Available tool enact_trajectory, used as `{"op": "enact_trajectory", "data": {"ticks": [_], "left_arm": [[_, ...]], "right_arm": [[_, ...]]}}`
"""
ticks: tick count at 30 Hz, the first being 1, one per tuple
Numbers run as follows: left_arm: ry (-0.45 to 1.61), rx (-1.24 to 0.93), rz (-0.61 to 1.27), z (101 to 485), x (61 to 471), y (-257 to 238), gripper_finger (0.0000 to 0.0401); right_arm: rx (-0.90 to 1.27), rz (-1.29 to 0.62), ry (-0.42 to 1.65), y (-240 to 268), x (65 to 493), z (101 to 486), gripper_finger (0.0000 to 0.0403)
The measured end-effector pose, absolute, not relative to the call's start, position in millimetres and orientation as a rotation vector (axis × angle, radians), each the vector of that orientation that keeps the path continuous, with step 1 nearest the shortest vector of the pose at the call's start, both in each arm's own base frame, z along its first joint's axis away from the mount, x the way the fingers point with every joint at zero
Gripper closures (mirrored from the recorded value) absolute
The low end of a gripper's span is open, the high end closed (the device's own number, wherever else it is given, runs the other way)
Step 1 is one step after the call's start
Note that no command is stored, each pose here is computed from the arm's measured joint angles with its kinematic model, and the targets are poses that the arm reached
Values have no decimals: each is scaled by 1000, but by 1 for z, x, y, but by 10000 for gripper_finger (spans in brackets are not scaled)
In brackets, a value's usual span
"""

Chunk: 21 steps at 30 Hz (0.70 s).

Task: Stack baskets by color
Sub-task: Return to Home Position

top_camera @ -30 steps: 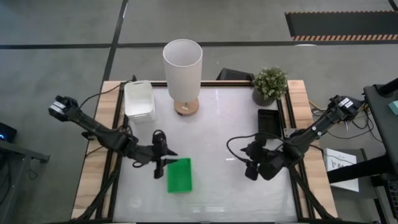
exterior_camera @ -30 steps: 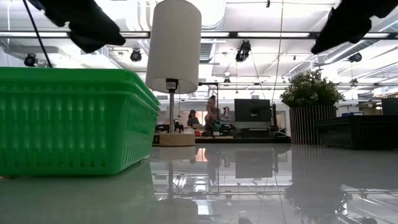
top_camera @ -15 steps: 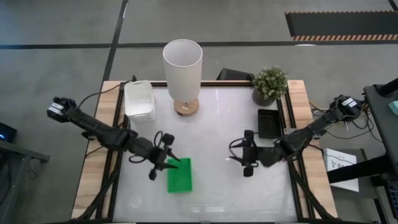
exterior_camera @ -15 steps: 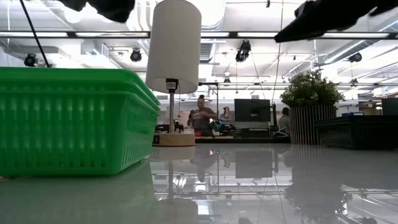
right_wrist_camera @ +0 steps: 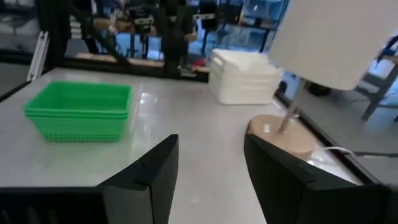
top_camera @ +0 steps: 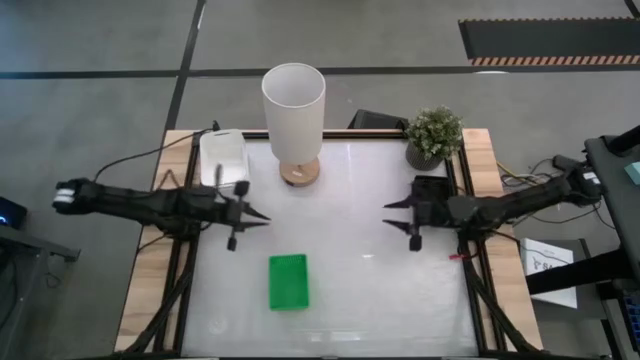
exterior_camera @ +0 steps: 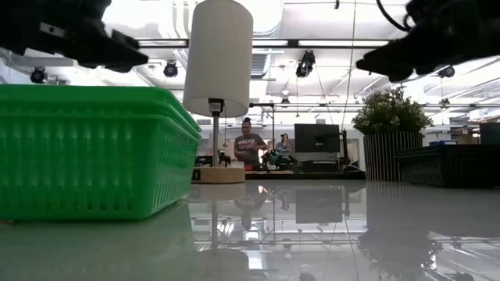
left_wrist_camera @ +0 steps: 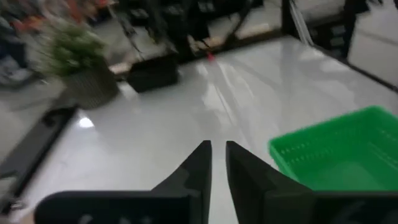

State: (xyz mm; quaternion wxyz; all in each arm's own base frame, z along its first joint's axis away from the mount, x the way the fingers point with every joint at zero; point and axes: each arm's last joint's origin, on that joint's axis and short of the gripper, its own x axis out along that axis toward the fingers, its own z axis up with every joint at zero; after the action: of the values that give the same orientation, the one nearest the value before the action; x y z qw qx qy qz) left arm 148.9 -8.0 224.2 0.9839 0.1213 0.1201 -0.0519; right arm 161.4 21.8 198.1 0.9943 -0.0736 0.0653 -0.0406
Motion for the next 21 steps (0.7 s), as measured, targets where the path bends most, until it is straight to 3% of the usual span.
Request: {"op": "enact_trajectory", "data": {"ticks": [4, 10, 14, 21], "left_arm": [[157, 221, -60, 210, 125, -2, 395], [62, 161, -66, 180, 103, -3, 399], [-24, 109, -53, 170, 97, -2, 398], [26, 91, -85, 164, 101, -3, 398]], "right_arm": [[-154, -100, 63, 14, 141, 189, 227], [-166, -117, -116, 9, 111, 182, 227], [-168, -119, -62, 8, 102, 180, 227], [-199, -137, 2, 6, 93, 178, 227]]}}
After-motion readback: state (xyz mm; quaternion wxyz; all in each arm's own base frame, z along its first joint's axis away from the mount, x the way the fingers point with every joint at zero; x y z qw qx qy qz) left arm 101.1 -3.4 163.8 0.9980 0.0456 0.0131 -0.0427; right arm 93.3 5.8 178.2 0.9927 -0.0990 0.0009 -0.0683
